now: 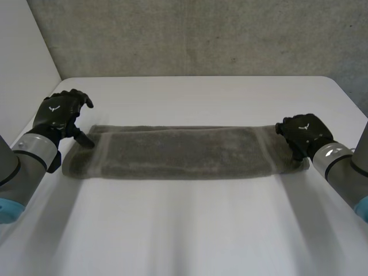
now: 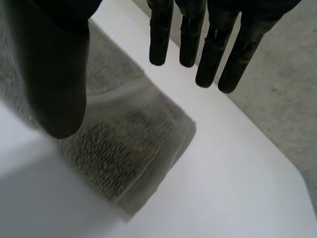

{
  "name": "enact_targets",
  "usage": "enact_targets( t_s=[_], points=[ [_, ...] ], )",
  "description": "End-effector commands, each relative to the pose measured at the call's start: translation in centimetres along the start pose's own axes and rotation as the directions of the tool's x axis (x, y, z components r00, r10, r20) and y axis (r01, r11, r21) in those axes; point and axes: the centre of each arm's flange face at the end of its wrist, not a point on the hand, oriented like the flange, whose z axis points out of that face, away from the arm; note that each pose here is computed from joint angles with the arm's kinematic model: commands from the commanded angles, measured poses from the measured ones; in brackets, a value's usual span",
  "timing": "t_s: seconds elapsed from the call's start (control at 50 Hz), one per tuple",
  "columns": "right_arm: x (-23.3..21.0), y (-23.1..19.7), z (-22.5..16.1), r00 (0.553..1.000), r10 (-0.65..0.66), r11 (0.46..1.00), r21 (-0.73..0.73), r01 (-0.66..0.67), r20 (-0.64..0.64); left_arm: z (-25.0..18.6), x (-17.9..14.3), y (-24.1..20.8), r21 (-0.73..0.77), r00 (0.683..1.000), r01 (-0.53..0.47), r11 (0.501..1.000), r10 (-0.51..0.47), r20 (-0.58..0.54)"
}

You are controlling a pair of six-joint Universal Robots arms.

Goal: Fold the towel.

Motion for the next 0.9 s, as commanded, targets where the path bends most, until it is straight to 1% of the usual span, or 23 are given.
enact_targets(
  t_s=[0.02,0.14,0.28,0.38,0.42,0.44,0.48,0.52,0.54,0.58,0.6,0.64,0.66,0.68,0.7,0.72,0.74,0.76,0.8,0.82,0.86,0.88,0.9],
  points=[
    [-1.1,2.7,1.6,0.998,-0.022,0.999,-0.044,0.025,0.051,-0.1,0.1,0.3,-0.004,1.0,0.0,1.0,0.0,-0.002],
    [-1.1,4.2,2.6,0.997,-0.064,0.996,-0.054,0.067,0.046,-0.3,0.1,0.6,-0.01,1.0,0.002,1.0,-0.002,-0.004],
    [-0.7,4.1,3.2,0.997,-0.08,0.997,-0.021,0.08,0.017,-0.2,0.1,0.7,0.004,1.0,-0.001,1.0,0.001,-0.002],
    [0.9,4.1,3.3,0.997,-0.074,0.997,-0.034,0.073,-0.031,-0.3,0.2,1.0,-0.005,1.0,0.001,1.0,-0.001,-0.002],
    [3.4,4.0,3.0,0.993,-0.068,0.997,-0.049,0.064,-0.099,-0.4,0.2,1.1,-0.008,1.0,0.0,1.0,0.0,-0.004],
    [3.4,4.0,3.0,0.993,-0.068,0.997,-0.049,0.064,-0.1,-0.4,0.2,1.1,-0.007,1.0,0.0,1.0,0.0,-0.002],
    [6.3,3.8,2.4,0.981,-0.084,0.995,-0.074,0.073,-0.173,-0.4,0.2,1.1,-0.007,1.0,0.0,1.0,0.0,-0.002],
    [7.7,3.9,2.1,0.973,-0.111,0.991,-0.1,0.092,-0.201,-0.4,0.2,1.1,-0.008,1.0,0.0,1.0,0.0,-0.002],
    [7.7,3.9,2.1,0.973,-0.111,0.991,-0.1,0.092,-0.201,-0.5,0.3,1.1,-0.008,1.0,0.0,1.0,0.0,-0.005],
    [10.6,3.9,1.8,0.947,-0.208,0.972,-0.16,0.172,-0.245,-0.5,0.2,1.1,-0.008,1.0,0.0,1.0,0.0,-0.004],
    [10.6,3.9,1.8,0.947,-0.208,0.972,-0.16,0.172,-0.245,-0.5,0.2,1.1,-0.008,1.0,0.0,1.0,0.0,-0.004],
    [12.5,2.8,1.6,0.91,-0.301,0.947,-0.205,0.248,-0.285,-0.5,0.2,1.1,-0.008,1.0,0.0,1.0,0.0,-0.004],
    [12.5,2.8,1.6,0.91,-0.301,0.946,-0.206,0.249,-0.285,-0.5,0.2,1.1,-0.008,1.0,0.0,1.0,0.0,-0.004],
    [13.2,2.2,1.6,0.892,-0.323,0.939,-0.224,0.261,-0.316,-0.5,0.2,1.1,-0.008,1.0,0.0,1.0,0.0,-0.004],
    [13.2,2.2,1.6,0.892,-0.323,0.939,-0.224,0.261,-0.316,-0.5,0.2,1.1,-0.008,1.0,0.0,1.0,0.0,-0.004],
    [13.4,1.0,1.7,0.878,-0.333,0.938,-0.217,0.271,-0.344,-0.5,0.2,1.1,-0.008,1.0,0.0,1.0,0.0,-0.004],
    [12.4,-0.9,2.0,0.874,-0.335,0.941,-0.18,0.288,-0.353,-0.5,0.2,1.1,-0.008,1.0,-0.002,1.0,0.002,-0.004],
    [12.4,-0.9,2.0,0.874,-0.335,0.941,-0.179,0.289,-0.353,-0.5,0.2,1.1,-0.007,1.0,-0.002,1.0,0.002,-0.004],
    [7.9,-6.2,2.2,0.879,-0.338,0.938,-0.04,0.346,-0.335,-0.5,0.2,1.2,-0.01,1.0,-0.001,1.0,0.001,-0.004],
    [7.9,-6.2,2.2,0.88,-0.338,0.938,-0.039,0.346,-0.335,-0.5,0.2,1.2,-0.01,1.0,-0.001,1.0,0.001,-0.004],
    [2.5,-10.5,1.7,0.894,-0.341,0.918,0.103,0.383,-0.291,-0.5,0.3,1.2,-0.013,1.0,-0.002,1.0,0.002,-0.004],
    [2.4,-10.6,1.7,0.894,-0.341,0.918,0.103,0.384,-0.291,-0.5,0.3,1.2,-0.013,1.0,-0.002,1.0,0.002,-0.004],
    [-0.7,-12.2,1.2,0.901,-0.349,0.903,0.166,0.397,-0.256,-0.6,0.3,1.2,-0.013,1.0,-0.004,1.0,0.004,-0.005]
  ],
)
